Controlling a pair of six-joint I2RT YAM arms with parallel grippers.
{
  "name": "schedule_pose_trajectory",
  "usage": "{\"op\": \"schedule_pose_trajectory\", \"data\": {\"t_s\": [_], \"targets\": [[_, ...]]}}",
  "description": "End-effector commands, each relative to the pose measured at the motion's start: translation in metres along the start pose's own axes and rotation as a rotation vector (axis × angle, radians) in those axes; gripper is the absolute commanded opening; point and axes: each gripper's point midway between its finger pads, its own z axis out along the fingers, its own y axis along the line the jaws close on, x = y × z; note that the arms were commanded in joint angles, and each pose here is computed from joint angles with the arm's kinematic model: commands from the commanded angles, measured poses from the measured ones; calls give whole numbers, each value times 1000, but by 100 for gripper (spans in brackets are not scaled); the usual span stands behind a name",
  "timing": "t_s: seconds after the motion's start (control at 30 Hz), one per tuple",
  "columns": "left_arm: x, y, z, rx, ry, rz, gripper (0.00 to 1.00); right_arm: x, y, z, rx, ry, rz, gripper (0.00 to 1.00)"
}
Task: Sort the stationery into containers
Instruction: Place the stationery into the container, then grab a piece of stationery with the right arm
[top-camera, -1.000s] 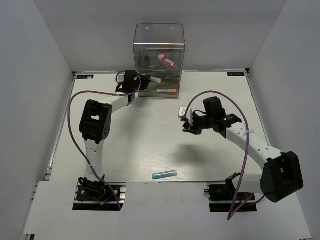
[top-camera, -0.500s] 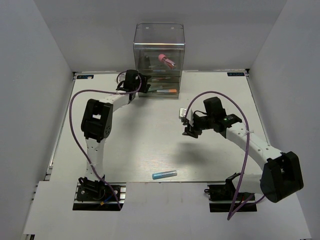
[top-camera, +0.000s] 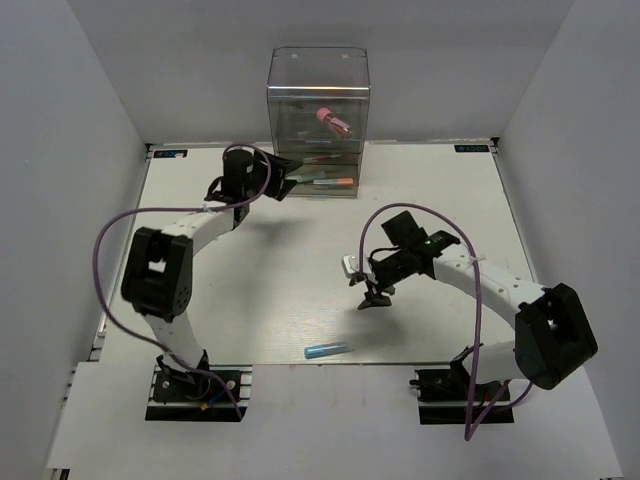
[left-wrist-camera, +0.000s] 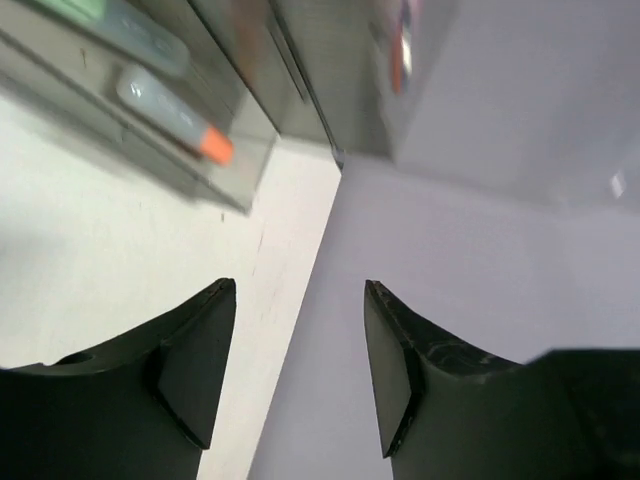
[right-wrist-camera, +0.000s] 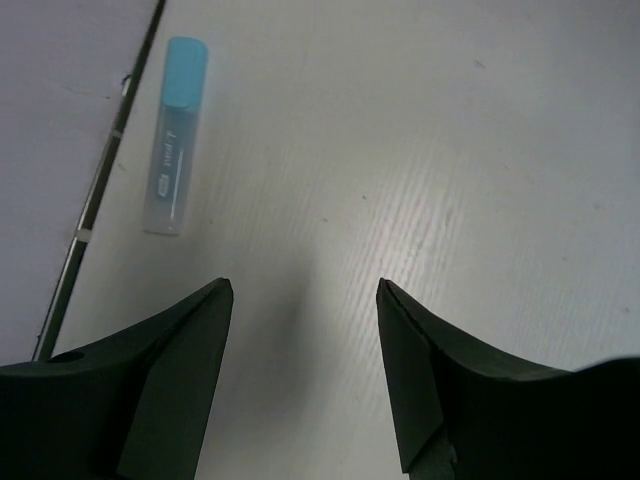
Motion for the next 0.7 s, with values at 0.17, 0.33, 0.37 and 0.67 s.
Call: {"op": "schedule_pose_trajectory", "data": {"t_s": [0.17, 0.33, 0.37, 0.67], "targets": [[23, 20, -106, -68, 100, 470, 74, -5, 42, 41, -150, 53, -82, 66], [3, 34, -172, -183, -64, 627, 88, 1, 60, 69, -209, 119, -76, 66], [-3, 43, -182, -232, -99, 625, 89, -1, 58, 71, -202, 129, -69, 66], [2, 100, -242, -342, -172, 592, 99, 0, 69, 110, -251, 222, -79, 64]]}}
